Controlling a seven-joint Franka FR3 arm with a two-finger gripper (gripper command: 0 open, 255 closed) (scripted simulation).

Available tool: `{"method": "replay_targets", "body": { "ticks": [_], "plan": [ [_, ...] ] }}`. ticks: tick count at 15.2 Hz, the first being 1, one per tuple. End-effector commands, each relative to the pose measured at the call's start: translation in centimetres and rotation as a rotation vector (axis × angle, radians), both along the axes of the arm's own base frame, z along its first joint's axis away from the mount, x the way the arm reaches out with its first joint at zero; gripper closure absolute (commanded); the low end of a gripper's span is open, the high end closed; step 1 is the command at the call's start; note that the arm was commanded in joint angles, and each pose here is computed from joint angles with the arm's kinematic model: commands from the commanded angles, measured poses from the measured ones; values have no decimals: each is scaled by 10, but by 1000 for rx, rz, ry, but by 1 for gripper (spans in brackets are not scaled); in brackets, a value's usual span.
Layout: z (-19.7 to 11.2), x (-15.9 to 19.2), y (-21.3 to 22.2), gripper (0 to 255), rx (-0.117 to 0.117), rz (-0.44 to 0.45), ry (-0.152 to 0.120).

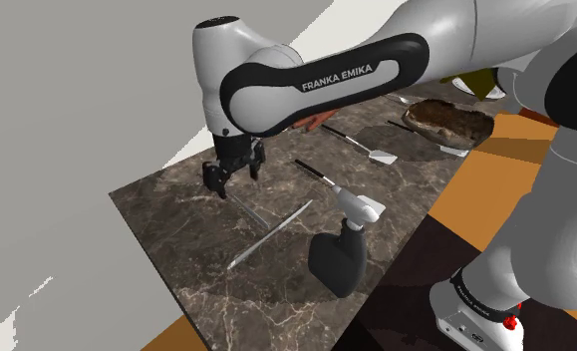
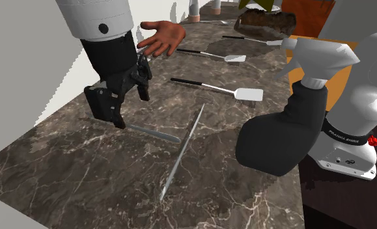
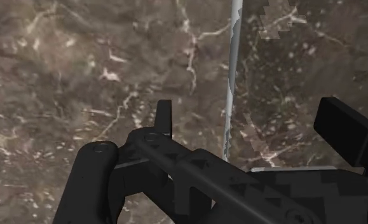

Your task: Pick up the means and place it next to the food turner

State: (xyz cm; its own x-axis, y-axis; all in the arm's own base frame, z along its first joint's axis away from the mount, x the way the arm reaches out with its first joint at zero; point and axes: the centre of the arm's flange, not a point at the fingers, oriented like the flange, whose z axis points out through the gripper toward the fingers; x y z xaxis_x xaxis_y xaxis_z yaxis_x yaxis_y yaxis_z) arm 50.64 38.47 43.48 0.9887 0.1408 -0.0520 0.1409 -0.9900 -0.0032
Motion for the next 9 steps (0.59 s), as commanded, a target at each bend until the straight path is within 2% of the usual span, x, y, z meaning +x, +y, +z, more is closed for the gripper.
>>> {"method": "replay_targets", "body": {
  "ticks": [1, 6, 9],
  "plan": [
    [-10, 0, 3, 0, 0, 1, 0],
    [-34, -2, 3, 0, 0, 1, 0],
    [-34, -2, 3, 0, 0, 1, 0]
  ]
}}
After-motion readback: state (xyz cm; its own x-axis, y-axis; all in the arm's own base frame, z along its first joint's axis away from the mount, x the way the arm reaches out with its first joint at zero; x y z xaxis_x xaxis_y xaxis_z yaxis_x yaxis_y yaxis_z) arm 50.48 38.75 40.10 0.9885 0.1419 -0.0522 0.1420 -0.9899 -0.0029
